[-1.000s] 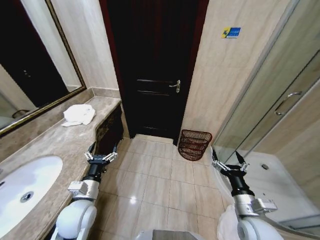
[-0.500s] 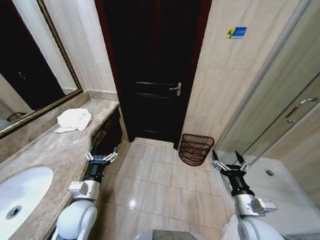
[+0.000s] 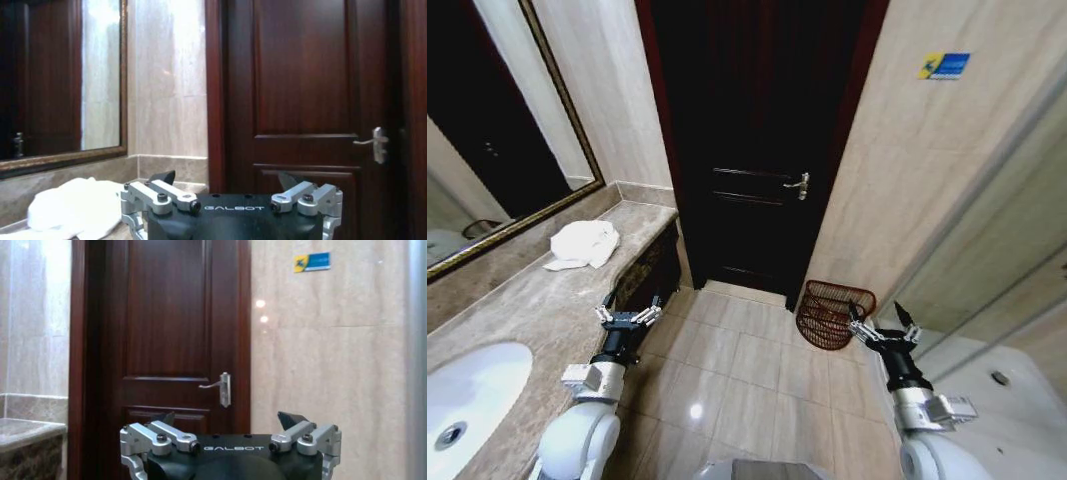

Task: Discard the used towel into the hamper.

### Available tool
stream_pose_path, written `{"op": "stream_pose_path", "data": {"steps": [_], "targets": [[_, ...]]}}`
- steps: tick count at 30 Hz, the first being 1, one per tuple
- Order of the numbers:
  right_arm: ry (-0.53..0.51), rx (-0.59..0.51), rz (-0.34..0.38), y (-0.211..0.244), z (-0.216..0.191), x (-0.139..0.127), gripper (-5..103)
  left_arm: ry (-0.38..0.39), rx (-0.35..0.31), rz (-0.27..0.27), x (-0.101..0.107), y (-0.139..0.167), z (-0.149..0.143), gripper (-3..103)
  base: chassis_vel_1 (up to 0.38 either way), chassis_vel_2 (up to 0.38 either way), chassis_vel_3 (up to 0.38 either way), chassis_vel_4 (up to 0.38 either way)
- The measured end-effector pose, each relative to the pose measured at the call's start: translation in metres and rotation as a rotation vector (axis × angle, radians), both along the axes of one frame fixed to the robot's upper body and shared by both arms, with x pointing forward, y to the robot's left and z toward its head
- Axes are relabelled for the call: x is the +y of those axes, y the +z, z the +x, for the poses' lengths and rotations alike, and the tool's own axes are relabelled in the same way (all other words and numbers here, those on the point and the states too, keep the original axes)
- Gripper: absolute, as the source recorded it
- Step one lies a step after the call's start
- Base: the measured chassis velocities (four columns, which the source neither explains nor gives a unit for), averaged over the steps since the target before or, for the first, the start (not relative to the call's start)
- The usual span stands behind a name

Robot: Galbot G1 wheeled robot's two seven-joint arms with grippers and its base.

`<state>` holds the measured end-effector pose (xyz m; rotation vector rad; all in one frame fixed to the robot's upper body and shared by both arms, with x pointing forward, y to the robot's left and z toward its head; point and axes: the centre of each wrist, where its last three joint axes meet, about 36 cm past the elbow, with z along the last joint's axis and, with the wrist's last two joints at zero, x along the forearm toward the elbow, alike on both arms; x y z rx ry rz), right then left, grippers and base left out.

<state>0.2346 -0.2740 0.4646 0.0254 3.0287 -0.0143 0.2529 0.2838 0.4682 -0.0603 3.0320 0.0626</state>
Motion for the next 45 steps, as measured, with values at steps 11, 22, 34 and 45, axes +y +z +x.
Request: {"op": "stream_pose_path", "data": {"steps": [11, 22, 34, 45], "targets": [[0.004, -0.003, -0.002, 0.0010, 0.0022, -0.0006, 100, 0.004, 0.001, 0.003, 0.0001, -0.0008, -0.0009, 100, -0.082, 0.178, 0.184, -0.070], [0.005, -0.004, 0.000, -0.0004, 0.0049, -0.0013, 100, 0.009, 0.000, 0.003, 0.0003, -0.0023, -0.0023, 100, -0.091, 0.221, 0.212, -0.091], [0.005, -0.002, -0.001, -0.0004, 0.0060, -0.0016, 100, 0.013, 0.000, 0.001, 0.0006, -0.0040, -0.0023, 100, -0.096, 0.220, 0.231, -0.099], [0.003, 0.005, -0.001, -0.0033, 0.0076, -0.0020, 100, 0.019, 0.001, 0.003, 0.0016, -0.0067, -0.0026, 100, -0.095, 0.225, 0.226, -0.110]]}}
